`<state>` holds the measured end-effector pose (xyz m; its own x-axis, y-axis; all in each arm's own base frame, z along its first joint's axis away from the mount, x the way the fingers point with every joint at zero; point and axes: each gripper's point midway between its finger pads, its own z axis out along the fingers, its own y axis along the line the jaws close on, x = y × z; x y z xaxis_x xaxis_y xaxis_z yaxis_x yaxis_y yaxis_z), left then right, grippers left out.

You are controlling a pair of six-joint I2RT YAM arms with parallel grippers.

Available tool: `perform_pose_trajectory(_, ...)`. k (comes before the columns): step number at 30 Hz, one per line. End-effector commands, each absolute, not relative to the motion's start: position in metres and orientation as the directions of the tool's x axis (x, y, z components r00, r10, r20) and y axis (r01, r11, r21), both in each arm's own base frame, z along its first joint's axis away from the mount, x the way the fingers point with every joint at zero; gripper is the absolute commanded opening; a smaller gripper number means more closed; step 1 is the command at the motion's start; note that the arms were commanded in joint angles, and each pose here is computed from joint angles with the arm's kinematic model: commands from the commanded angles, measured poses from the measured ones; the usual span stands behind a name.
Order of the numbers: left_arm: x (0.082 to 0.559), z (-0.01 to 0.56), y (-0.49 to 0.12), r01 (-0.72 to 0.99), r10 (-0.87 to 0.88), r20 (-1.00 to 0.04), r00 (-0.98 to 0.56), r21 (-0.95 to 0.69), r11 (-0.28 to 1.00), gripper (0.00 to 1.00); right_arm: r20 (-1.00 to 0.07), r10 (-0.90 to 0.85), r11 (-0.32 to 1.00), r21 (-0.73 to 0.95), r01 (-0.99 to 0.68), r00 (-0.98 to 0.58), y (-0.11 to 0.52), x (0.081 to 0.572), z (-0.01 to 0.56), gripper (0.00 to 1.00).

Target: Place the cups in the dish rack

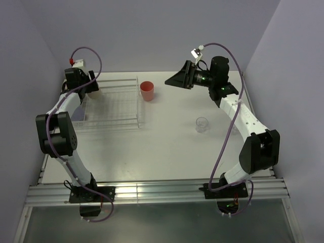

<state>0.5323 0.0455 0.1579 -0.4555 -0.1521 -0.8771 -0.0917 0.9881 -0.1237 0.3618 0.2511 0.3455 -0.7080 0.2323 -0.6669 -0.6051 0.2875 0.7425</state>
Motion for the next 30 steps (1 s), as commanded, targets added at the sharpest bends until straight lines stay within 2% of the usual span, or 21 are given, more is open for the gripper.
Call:
perform_pose_trajectory(1, 0.545, 0.181, 0.046, -0.064, -0.153, -0.906, -0.395, -0.139, 0.988, 0.09, -0.716, 0.242, 0.260, 0.698, -0.667, -0.655, 0.250, 0.363, 0.371, 1.00)
perform_pose_trajectory(6, 0.546, 0.174, 0.049, -0.068, -0.157, -0.900, -0.406, -0.142, 0.988, 0.20, -0.710, 0.240, 0.254, 0.704, -0.663, -0.662, 0.251, 0.363, 0.371, 1.00)
perform_pose_trajectory(9, 0.546, 0.172, 0.049, -0.067, -0.165, -0.897, -0.410, -0.151, 0.986, 0.30, -0.711, 0.240, 0.253, 0.703, -0.665, -0.661, 0.251, 0.364, 0.372, 1.00)
perform_pose_trajectory(13, 0.547, 0.172, 0.047, -0.065, -0.175, -0.893, -0.415, -0.162, 0.985, 0.48, -0.708, 0.241, 0.250, 0.707, -0.662, -0.664, 0.251, 0.365, 0.371, 1.00)
perform_pose_trajectory(16, 0.548, 0.174, 0.048, -0.066, -0.175, -0.893, -0.414, -0.162, 0.985, 0.66, -0.708, 0.244, 0.248, 0.706, -0.663, -0.663, 0.251, 0.366, 0.372, 1.00)
perform_pose_trajectory(19, 0.547, 0.176, 0.048, -0.069, -0.176, -0.889, -0.422, -0.162, 0.984, 0.68, -0.709, 0.242, 0.248, 0.705, -0.664, -0.662, 0.251, 0.365, 0.373, 1.00)
perform_pose_trajectory(20, 0.546, 0.178, 0.048, -0.068, -0.176, -0.889, -0.423, -0.163, 0.984, 0.73, -0.711, 0.241, 0.250, 0.703, -0.666, -0.660, 0.251, 0.365, 0.373, 1.00)
perform_pose_trajectory(23, 0.546, 0.191, 0.045, -0.058, -0.185, -0.895, -0.407, -0.176, 0.983, 0.77, -0.720, 0.241, 0.256, 0.694, -0.673, -0.651, 0.250, 0.366, 0.375, 1.00)
perform_pose_trajectory(25, 0.545, 0.202, 0.044, -0.056, -0.188, -0.897, -0.400, -0.181, 0.982, 0.94, -0.719, 0.238, 0.259, 0.695, -0.671, -0.653, 0.251, 0.365, 0.374, 1.00)
perform_pose_trajectory(30, 0.538, 0.223, 0.044, -0.051, -0.175, -0.902, -0.394, -0.169, 0.984, 0.99, -0.718, 0.235, 0.257, 0.696, -0.671, -0.655, 0.251, 0.366, 0.374, 1.00)
